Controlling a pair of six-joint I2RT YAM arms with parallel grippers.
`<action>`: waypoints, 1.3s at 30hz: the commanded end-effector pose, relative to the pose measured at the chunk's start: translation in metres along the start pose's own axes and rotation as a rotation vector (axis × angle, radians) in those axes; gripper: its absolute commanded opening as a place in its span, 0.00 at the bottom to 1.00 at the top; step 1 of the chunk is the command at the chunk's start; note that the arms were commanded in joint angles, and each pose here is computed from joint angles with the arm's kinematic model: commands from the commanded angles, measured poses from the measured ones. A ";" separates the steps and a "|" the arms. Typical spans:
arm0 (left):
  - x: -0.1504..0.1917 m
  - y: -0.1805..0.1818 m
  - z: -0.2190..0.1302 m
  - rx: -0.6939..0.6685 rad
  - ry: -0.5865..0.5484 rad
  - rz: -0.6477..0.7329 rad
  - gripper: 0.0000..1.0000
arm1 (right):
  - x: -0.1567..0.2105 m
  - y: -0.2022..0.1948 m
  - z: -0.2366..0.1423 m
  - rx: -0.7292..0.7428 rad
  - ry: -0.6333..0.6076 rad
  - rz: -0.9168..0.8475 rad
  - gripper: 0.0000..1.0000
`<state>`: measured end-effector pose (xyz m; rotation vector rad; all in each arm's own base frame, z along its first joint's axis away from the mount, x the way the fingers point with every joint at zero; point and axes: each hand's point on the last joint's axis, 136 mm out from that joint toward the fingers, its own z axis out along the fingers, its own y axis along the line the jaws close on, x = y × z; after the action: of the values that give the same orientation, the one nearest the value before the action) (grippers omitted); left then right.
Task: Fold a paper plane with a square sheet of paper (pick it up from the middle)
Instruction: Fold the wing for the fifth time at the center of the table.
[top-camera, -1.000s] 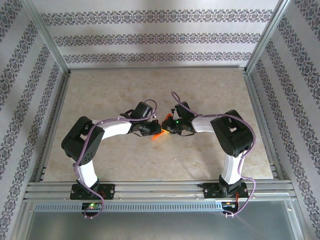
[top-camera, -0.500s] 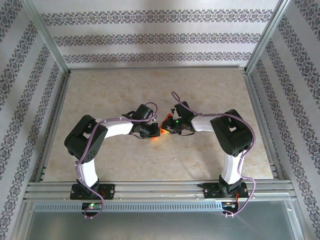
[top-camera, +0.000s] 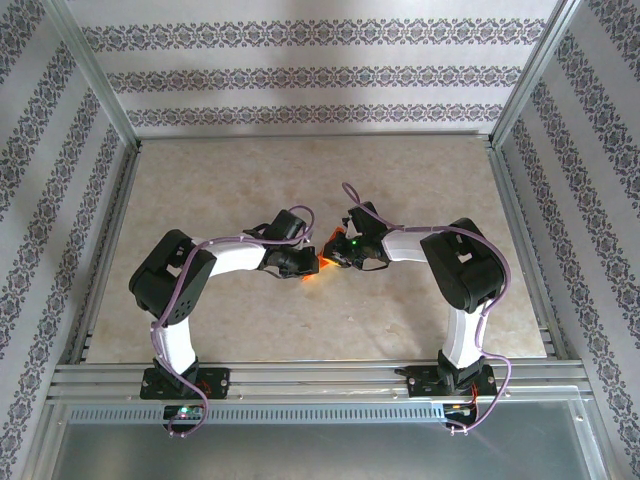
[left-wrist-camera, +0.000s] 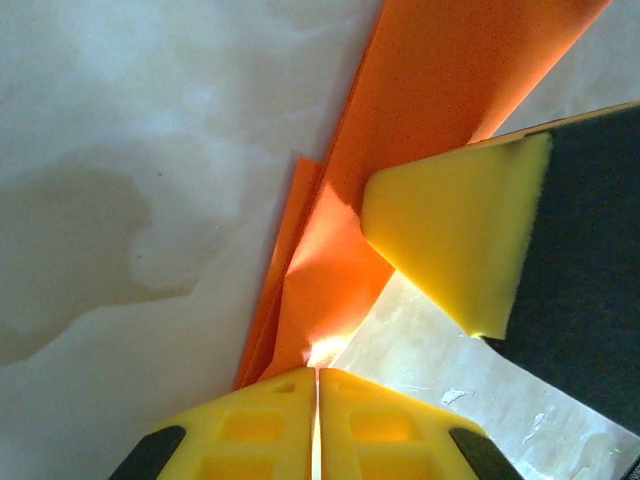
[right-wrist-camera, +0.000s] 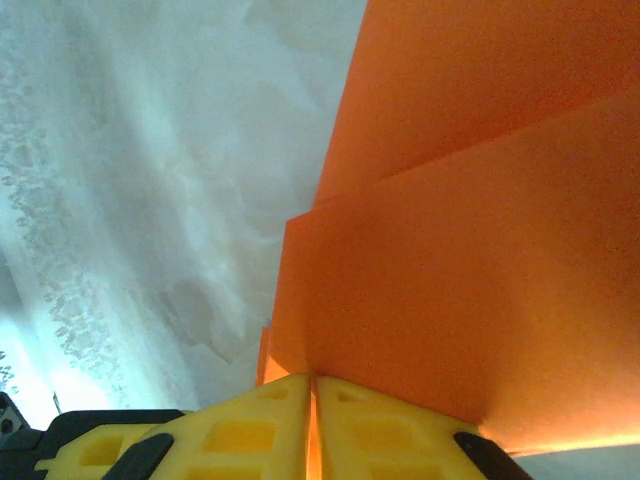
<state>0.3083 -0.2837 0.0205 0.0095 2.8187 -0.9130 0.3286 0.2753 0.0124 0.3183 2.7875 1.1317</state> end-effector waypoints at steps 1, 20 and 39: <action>0.010 0.023 0.009 -0.052 0.028 -0.024 0.10 | 0.018 -0.071 0.011 0.225 0.038 0.095 0.15; 0.049 0.057 -0.002 -0.084 0.164 0.033 0.10 | 0.020 -0.080 0.012 0.256 0.050 0.108 0.14; 0.021 0.010 -0.054 0.046 0.043 0.149 0.09 | 0.019 -0.079 0.010 0.258 0.050 0.106 0.14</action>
<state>0.2688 -0.2443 0.0286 0.2359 2.8482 -0.9489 0.3295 0.2738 0.0111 0.3269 2.8015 1.1264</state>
